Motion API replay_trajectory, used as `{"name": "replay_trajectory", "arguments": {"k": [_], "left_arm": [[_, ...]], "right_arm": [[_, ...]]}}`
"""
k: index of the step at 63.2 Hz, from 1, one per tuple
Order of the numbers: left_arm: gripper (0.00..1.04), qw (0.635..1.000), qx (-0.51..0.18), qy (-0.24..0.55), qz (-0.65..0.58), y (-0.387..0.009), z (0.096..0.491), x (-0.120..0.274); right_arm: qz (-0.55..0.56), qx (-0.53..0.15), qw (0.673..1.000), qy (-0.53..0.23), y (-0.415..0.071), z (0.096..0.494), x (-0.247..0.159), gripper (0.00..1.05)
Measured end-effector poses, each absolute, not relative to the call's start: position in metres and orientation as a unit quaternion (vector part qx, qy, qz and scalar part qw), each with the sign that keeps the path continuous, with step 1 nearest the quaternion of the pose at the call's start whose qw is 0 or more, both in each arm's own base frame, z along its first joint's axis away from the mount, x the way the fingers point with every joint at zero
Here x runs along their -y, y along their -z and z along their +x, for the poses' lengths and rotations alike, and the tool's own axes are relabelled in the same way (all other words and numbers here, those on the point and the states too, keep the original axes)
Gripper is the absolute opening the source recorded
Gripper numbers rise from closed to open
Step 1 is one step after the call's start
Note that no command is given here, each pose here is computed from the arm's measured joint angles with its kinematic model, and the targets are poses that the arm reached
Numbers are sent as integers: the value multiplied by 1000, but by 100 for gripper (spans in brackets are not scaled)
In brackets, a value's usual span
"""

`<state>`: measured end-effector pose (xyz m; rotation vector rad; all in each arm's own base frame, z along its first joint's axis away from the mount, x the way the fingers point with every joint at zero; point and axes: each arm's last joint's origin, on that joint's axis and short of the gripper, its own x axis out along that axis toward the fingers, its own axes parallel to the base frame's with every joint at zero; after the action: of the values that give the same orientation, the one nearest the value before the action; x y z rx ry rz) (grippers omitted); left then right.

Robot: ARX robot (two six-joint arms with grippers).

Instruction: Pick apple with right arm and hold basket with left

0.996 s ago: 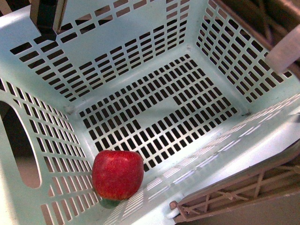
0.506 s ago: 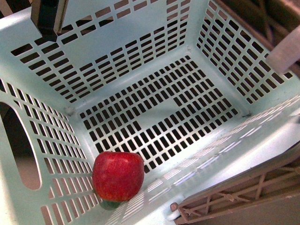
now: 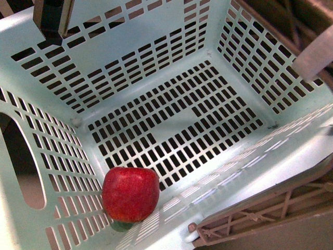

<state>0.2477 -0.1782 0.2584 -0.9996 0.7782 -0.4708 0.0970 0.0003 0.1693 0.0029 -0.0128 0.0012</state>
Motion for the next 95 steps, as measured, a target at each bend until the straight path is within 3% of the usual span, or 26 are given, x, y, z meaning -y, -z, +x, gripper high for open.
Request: {"name": "replay_trajectory", "arguments": {"k": [3, 10, 17, 37, 47, 61, 95], "left_arm": [[6, 789, -355, 187, -465, -258, 247, 180], [6, 806, -293, 3, -515, -260, 251, 183], [6, 811, -230, -73, -534, -258, 266, 174], [6, 751, -218, -104, -614, -246, 302, 136], [6, 742, -216, -131, -622, -229, 307, 107], [6, 732, -212, -202, -615, -189, 296, 74], [6, 695, -256, -249, -625, -143, 266, 64]], "right_arm": [[2, 6, 1000, -1, -169, 97, 0, 97], [1, 6, 1000, -2, -169, 97, 0, 96], [1, 7, 1000, 0, -169, 97, 0, 96], [1, 7, 1000, -1, -169, 97, 0, 96], [1, 7, 1000, 0, -169, 97, 0, 96], [1, 7, 1000, 0, -169, 97, 0, 96], [1, 7, 1000, -1, -169, 97, 0, 96]]}}
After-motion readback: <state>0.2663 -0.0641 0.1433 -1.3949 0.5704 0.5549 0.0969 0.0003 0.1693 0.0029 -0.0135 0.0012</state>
